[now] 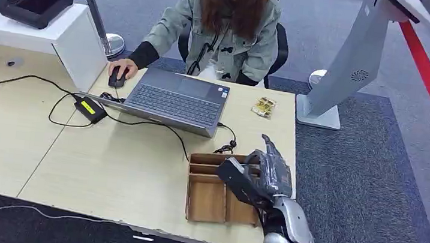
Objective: Pass the card to the sensor for recognition and then transmit it.
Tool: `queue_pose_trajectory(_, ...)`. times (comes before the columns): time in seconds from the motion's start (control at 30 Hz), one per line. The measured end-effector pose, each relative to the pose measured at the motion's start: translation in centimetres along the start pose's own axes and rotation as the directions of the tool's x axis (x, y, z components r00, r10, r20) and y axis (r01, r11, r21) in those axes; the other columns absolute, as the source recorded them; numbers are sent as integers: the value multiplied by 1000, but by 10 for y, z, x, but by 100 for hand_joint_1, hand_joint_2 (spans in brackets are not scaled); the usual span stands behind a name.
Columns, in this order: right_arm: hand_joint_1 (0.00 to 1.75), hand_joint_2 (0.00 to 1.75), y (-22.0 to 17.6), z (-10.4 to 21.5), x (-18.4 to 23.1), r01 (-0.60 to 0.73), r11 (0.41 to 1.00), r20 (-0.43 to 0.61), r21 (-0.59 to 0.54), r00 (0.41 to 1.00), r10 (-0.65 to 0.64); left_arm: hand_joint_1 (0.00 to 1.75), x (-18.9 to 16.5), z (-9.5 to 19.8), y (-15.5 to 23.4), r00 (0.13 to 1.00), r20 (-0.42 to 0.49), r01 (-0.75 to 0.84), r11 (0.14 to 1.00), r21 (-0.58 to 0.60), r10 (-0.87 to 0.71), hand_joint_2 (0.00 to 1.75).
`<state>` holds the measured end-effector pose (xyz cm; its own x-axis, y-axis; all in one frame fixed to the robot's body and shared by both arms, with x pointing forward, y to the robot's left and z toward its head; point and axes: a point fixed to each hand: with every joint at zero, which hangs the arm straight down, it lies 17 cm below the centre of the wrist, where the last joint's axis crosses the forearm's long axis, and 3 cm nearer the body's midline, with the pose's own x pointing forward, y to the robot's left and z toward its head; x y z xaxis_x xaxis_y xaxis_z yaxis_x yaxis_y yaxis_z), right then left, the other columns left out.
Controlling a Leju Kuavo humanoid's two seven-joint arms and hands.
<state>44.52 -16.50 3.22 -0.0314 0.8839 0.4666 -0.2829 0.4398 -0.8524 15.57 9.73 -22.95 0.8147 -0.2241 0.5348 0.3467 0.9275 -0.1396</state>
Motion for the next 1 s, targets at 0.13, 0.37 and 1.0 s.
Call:
queue_pose_trajectory(0.13,136,175,3,1,1,2,1000,-5,12,1000,-2,0,1,0,1,1000,1,1,1000,1,-1,0)
queue_pose_trajectory(0.37,136,175,5,1,2,5,1000,-4,18,1000,-5,0,1,0,0,1000,1,0,1000,1,0,0)
queue_pose_trajectory(1.0,140,175,4,1,3,12,1000,0,18,1000,-12,0,1,0,0,1000,1,0,1000,0,0,0)
